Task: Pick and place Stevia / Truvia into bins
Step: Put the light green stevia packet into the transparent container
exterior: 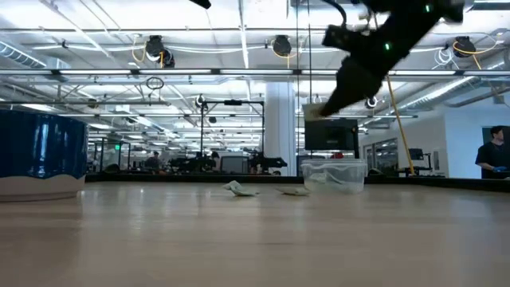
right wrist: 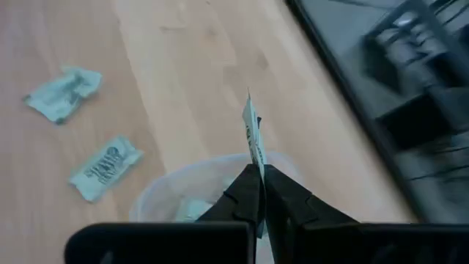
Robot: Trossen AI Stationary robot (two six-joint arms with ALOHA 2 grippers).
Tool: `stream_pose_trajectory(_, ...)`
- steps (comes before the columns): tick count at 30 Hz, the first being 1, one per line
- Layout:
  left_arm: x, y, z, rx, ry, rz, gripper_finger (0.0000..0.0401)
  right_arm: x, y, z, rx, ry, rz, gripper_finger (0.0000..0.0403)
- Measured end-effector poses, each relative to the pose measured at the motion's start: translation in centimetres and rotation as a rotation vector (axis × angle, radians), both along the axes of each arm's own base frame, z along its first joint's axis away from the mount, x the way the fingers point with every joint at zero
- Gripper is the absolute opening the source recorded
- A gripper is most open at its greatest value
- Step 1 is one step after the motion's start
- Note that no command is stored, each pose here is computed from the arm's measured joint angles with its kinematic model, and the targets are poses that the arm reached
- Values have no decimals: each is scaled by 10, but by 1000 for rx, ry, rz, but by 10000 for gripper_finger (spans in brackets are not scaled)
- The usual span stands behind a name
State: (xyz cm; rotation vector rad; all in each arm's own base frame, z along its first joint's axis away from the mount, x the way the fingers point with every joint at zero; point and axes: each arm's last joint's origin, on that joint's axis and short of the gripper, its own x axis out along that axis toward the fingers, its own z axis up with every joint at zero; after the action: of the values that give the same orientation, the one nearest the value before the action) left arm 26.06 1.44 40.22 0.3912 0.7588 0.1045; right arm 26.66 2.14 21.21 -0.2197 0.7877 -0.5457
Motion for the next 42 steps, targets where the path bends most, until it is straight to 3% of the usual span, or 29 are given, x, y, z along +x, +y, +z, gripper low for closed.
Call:
stream_pose_trajectory(3,0,0,0,-2,-1,2,47,-10,-11,-20,116,-112,93,4)
stream_pose_trajectory(5,0,0,0,-7,-3,7,47,-15,-14,-32,112,-157,164,2)
stream_pose_trajectory(8,0,0,0,-9,-4,8,47,-25,-23,-49,68,-161,163,3)
stream_pose_trajectory(13,0,0,0,-6,-3,6,47,-34,-30,-63,116,-147,133,3)
stream_pose_trajectory(24,0,0,0,-4,-4,5,47,-35,-32,-65,195,-138,171,9)
stream_pose_trajectory(34,0,0,0,-4,-4,5,47,-29,-30,-58,193,-231,186,81)
stream_pose_trajectory(39,0,0,0,-4,-4,5,47,-11,-8,-34,259,-451,411,98)
stream_pose_trajectory(42,0,0,0,3,-1,-3,47,1,10,-26,253,-443,488,103)
